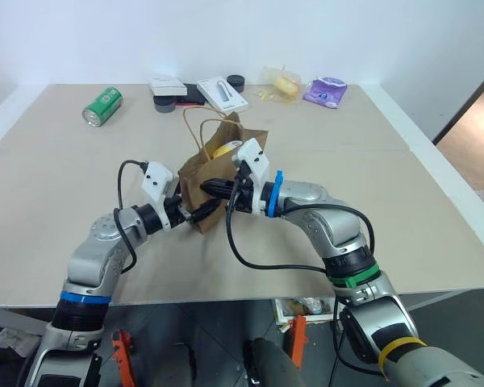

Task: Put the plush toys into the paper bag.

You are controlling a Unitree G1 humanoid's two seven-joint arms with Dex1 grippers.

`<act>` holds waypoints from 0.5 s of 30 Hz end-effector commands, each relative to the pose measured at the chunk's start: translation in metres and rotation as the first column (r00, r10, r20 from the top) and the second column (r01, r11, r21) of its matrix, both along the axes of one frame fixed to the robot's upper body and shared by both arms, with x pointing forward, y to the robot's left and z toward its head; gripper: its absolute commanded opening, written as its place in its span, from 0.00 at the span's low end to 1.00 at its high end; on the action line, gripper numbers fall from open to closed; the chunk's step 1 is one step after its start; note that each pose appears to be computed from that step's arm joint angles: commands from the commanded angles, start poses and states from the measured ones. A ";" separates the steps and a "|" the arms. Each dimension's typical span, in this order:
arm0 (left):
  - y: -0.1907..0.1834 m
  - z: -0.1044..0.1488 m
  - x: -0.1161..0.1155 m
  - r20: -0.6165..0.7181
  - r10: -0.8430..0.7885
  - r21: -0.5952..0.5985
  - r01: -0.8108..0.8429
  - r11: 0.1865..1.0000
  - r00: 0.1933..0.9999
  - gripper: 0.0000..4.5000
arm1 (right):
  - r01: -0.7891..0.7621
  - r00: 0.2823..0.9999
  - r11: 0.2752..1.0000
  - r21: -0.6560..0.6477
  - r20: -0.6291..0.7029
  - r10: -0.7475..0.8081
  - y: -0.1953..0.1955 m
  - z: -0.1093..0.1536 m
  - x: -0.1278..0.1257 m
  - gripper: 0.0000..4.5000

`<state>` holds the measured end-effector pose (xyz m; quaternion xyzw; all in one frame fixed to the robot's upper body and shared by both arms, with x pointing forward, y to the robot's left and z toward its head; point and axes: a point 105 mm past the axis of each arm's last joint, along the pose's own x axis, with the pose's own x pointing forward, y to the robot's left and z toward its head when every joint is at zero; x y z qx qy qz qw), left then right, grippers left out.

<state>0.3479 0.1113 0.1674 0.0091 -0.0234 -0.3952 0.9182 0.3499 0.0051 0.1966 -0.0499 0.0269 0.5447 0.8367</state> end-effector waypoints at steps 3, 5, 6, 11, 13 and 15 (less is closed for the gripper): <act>0.002 0.019 0.000 0.074 0.017 -0.044 -0.014 0.999 0.997 0.47 | -0.013 0.998 0.999 0.036 0.061 0.010 -0.003 0.020 -0.005 0.00; 0.002 0.019 -0.001 0.071 0.016 -0.046 -0.013 0.999 0.997 0.31 | -0.011 0.998 0.999 0.037 0.062 0.008 -0.005 0.020 -0.005 0.00; 0.003 0.019 -0.001 0.071 0.016 -0.047 -0.013 0.999 0.997 0.19 | -0.010 0.998 0.999 0.037 0.062 0.008 -0.006 0.021 -0.005 0.00; 0.008 0.023 0.000 0.076 0.017 -0.062 -0.012 0.998 0.997 0.02 | -0.034 0.995 0.995 0.090 0.092 0.026 -0.036 0.038 -0.012 0.00; 0.007 0.027 -0.005 0.063 -0.028 -0.085 0.034 0.996 0.998 0.02 | -0.077 0.993 0.992 0.103 0.099 0.066 -0.062 0.048 -0.020 0.00; 0.008 0.032 -0.011 0.056 -0.080 -0.109 0.086 0.990 0.995 0.00 | -0.083 0.992 0.991 0.106 0.102 0.072 -0.093 0.059 -0.022 0.07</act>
